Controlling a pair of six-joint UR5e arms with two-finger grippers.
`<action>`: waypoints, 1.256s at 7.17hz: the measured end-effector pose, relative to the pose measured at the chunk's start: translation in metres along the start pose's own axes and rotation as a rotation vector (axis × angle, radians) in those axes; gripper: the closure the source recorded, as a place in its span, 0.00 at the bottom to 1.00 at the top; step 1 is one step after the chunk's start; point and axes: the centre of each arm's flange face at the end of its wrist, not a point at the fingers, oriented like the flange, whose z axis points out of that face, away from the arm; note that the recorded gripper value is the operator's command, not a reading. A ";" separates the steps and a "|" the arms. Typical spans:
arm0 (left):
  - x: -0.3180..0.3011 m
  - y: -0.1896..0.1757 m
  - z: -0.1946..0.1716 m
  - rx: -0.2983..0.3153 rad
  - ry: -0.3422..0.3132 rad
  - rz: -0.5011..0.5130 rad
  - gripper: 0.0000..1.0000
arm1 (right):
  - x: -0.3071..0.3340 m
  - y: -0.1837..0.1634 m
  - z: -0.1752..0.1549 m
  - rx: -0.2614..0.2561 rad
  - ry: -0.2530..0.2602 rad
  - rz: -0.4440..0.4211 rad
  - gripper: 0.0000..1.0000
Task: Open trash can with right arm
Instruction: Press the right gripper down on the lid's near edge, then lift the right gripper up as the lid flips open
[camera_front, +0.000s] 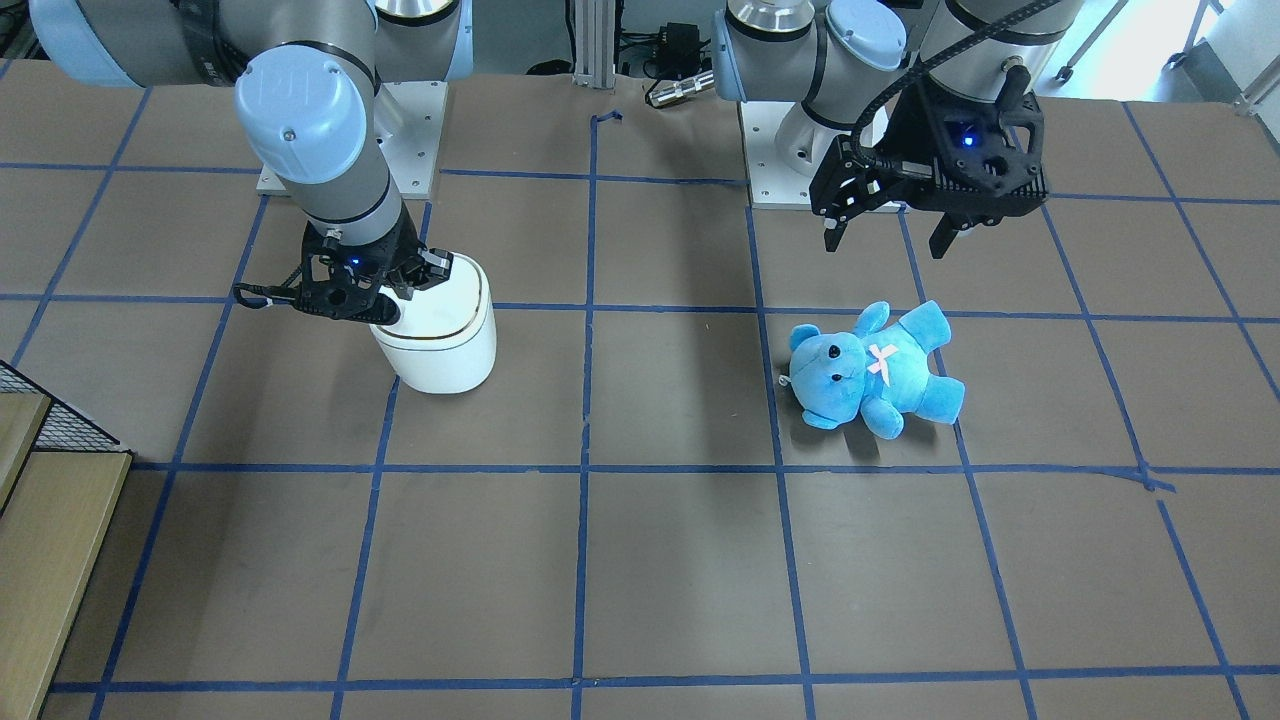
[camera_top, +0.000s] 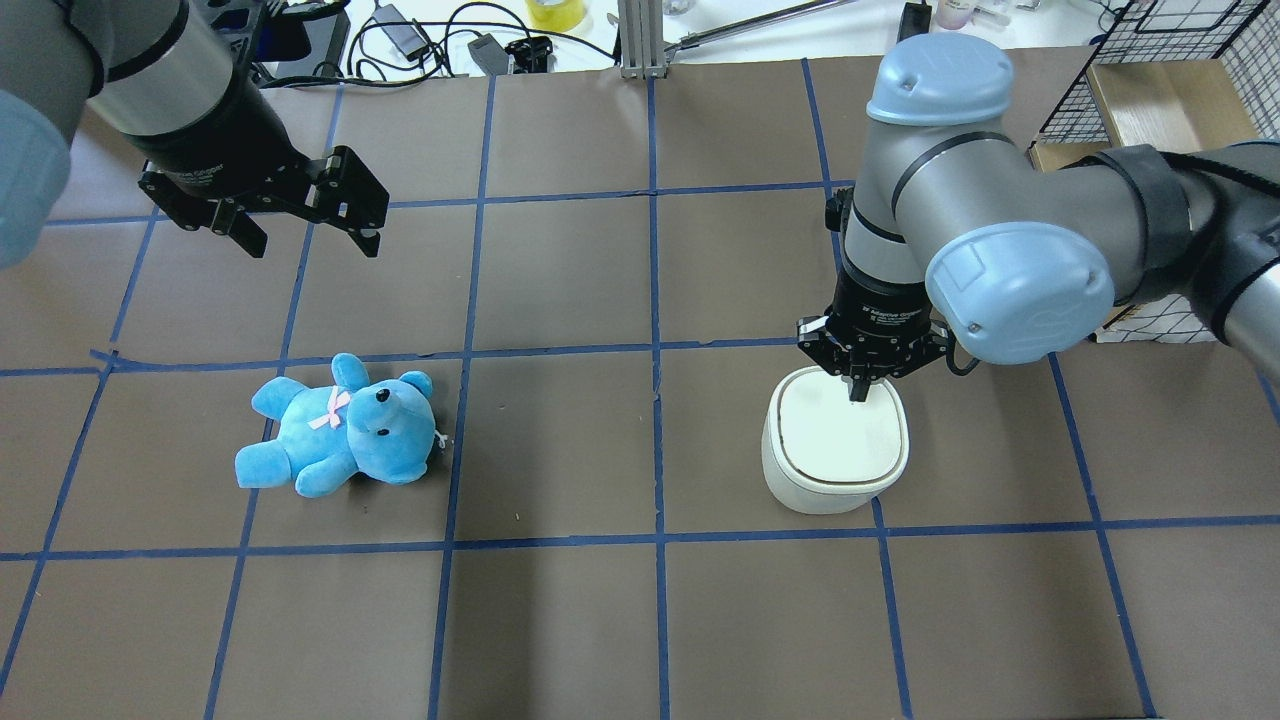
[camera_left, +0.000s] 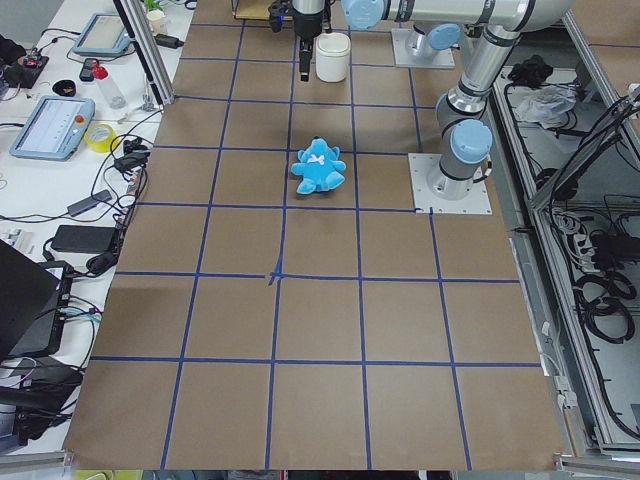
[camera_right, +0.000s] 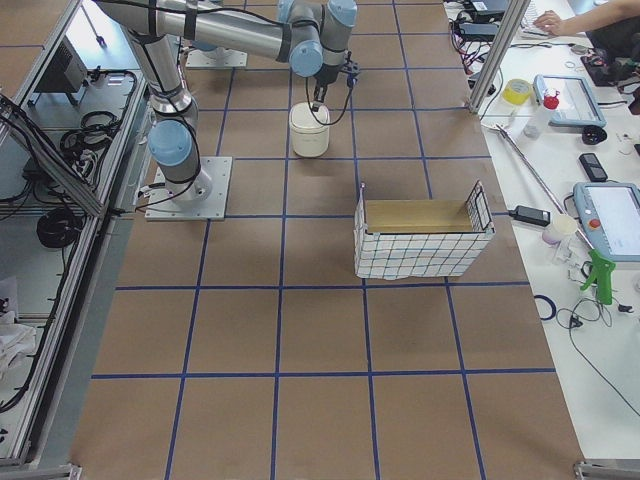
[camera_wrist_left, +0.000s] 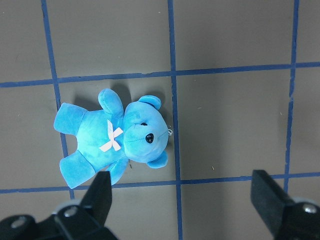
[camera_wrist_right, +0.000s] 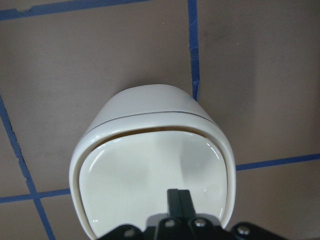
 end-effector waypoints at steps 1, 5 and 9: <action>0.000 0.000 0.000 0.000 0.000 0.000 0.00 | 0.005 0.000 0.007 -0.011 -0.002 -0.004 1.00; 0.000 0.000 0.000 0.000 0.000 0.000 0.00 | 0.007 0.001 0.023 -0.043 -0.011 -0.035 1.00; 0.000 0.000 0.000 0.000 0.000 0.000 0.00 | 0.008 0.001 0.001 -0.033 -0.004 0.002 1.00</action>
